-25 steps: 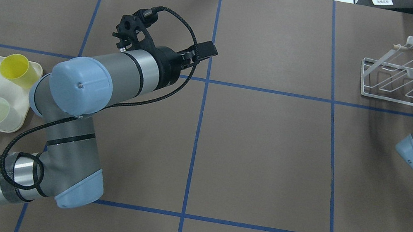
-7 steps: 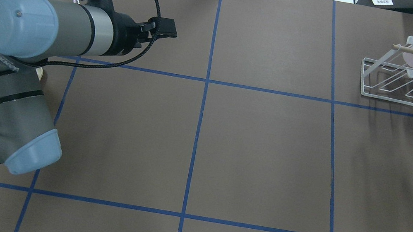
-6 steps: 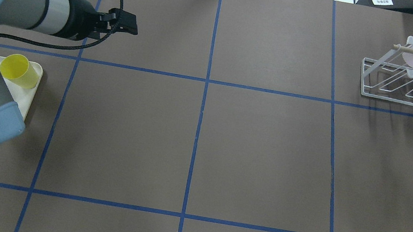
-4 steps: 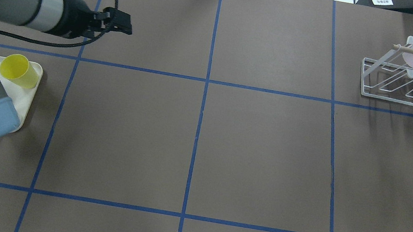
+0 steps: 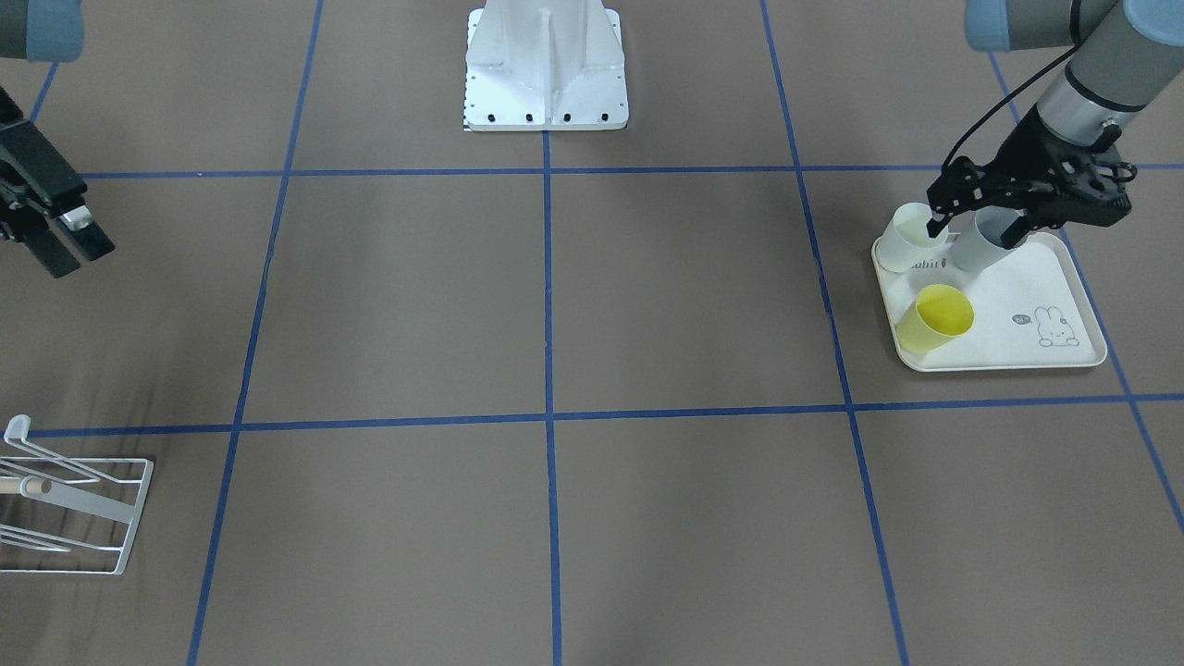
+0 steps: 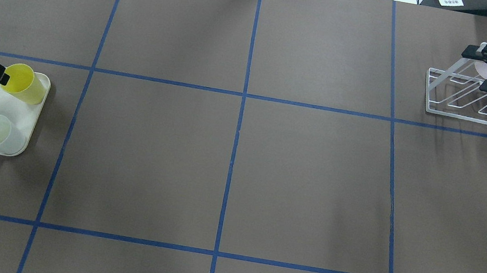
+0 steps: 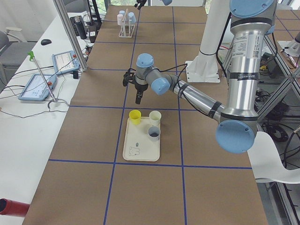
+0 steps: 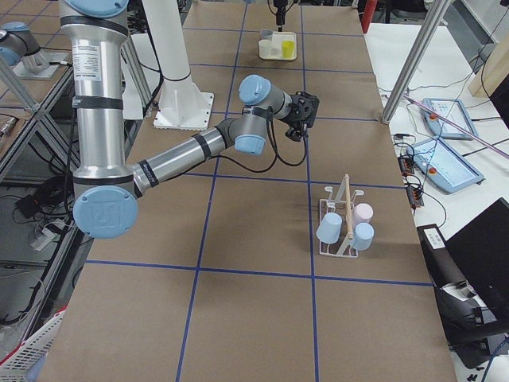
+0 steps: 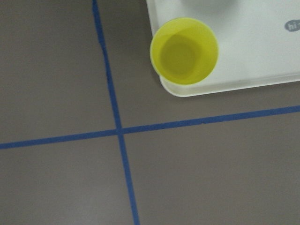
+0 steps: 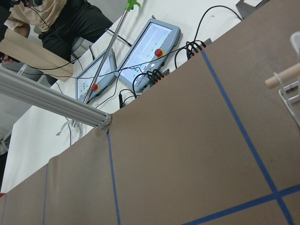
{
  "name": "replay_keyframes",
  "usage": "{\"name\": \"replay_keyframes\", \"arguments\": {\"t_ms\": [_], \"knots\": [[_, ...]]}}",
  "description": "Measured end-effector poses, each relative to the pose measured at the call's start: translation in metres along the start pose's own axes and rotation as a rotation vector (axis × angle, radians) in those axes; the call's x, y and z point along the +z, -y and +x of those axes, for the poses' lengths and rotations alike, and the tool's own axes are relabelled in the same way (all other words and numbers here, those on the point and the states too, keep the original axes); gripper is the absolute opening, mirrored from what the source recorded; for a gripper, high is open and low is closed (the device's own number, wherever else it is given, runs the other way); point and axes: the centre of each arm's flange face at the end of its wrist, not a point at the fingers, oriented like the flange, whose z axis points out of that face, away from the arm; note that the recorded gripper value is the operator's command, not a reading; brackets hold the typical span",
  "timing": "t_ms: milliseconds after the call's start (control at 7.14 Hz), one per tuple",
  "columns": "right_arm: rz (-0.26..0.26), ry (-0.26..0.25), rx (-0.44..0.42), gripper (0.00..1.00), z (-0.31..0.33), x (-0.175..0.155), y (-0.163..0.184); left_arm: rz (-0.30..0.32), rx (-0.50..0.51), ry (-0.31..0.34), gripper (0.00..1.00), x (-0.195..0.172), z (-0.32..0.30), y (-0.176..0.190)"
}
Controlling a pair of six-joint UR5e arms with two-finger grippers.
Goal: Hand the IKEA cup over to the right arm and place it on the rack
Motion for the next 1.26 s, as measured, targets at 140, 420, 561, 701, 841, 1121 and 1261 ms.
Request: {"name": "replay_keyframes", "arguments": {"t_ms": [140,420,561,701,841,1121,1261], "knots": [[-0.022,0.022,0.032,1.0,-0.014,0.01,-0.012,-0.046,0.031,0.017,1.0,0.008,-0.031,-0.013],[-0.032,0.049,0.053,1.0,-0.032,0.028,-0.036,-0.106,0.088,0.052,1.0,0.025,-0.087,-0.028],[-0.032,0.058,0.057,1.0,-0.037,0.035,-0.045,-0.129,0.091,0.064,1.0,0.036,-0.107,-0.033],[-0.033,0.063,0.057,1.0,-0.04,0.04,-0.051,-0.15,0.08,0.073,1.0,0.047,-0.12,-0.035],[-0.034,0.064,0.057,1.0,-0.041,0.042,-0.053,-0.164,0.066,0.079,1.0,0.056,-0.128,-0.035],[-0.034,0.061,0.057,1.0,-0.04,0.044,-0.053,-0.174,0.057,0.076,1.0,0.06,-0.131,-0.036],[-0.036,0.06,0.057,1.0,-0.039,0.045,-0.054,-0.179,0.054,0.064,1.0,0.06,-0.13,-0.037]]}}
